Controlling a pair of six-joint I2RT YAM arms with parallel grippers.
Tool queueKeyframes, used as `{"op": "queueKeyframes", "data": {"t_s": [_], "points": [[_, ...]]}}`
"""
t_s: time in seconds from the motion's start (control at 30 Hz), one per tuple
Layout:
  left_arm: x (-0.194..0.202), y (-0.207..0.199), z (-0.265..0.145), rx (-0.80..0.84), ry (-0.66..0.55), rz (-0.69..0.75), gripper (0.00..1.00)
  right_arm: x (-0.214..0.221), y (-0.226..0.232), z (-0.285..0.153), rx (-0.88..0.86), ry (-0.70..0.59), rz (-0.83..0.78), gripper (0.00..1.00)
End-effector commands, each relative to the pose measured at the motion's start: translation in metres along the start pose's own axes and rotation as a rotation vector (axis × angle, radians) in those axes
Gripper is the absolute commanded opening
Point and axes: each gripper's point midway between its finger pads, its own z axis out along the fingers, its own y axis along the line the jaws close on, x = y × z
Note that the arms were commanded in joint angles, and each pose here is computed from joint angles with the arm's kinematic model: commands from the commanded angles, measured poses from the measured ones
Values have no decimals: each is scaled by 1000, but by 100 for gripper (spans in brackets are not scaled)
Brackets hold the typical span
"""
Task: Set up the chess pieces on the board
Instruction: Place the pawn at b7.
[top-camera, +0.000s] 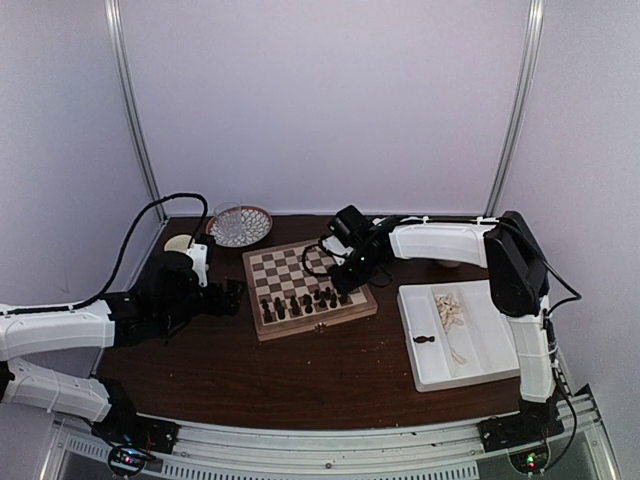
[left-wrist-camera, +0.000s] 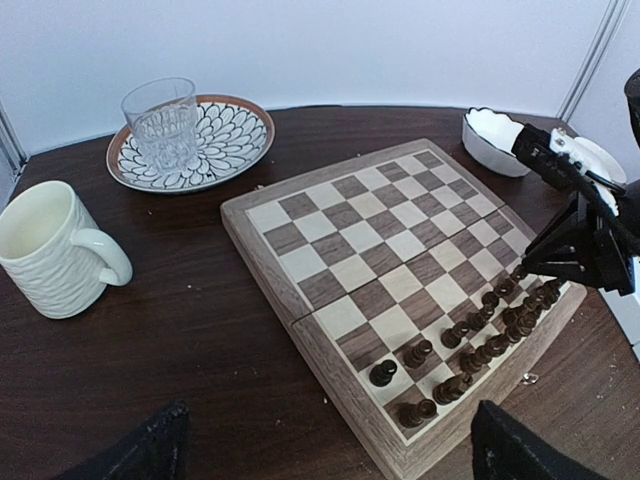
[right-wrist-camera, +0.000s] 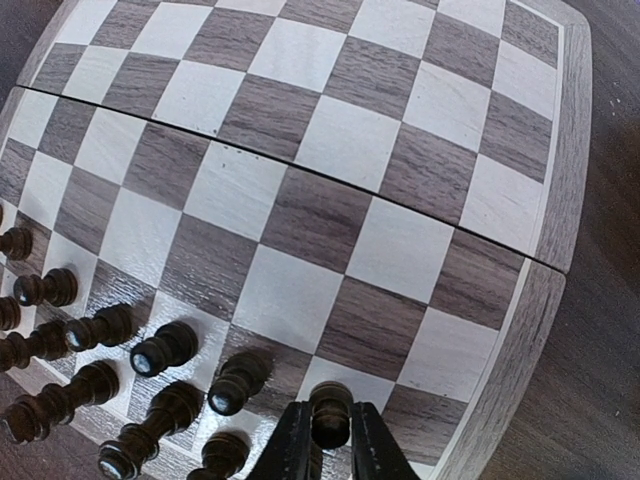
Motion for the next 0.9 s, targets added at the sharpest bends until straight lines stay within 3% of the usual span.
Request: {"op": "queueKeyframes", "data": {"t_s": [0.0, 0.47, 0.67, 0.87], "points": [[-11, -4, -1, 16, -33, -5, 98, -10, -2, -4, 6, -17, 0, 17], [-13, -3, -3, 16, -40, 4, 98, -34, -8, -34, 40, -95, 4, 26], [-15, 1, -6, -1, -51, 13, 98, -60, -13, -76, 65, -187, 11, 27], [-12, -1, -3, 4, -41, 21, 98, -44, -20, -133, 80, -222, 28, 28]]}}
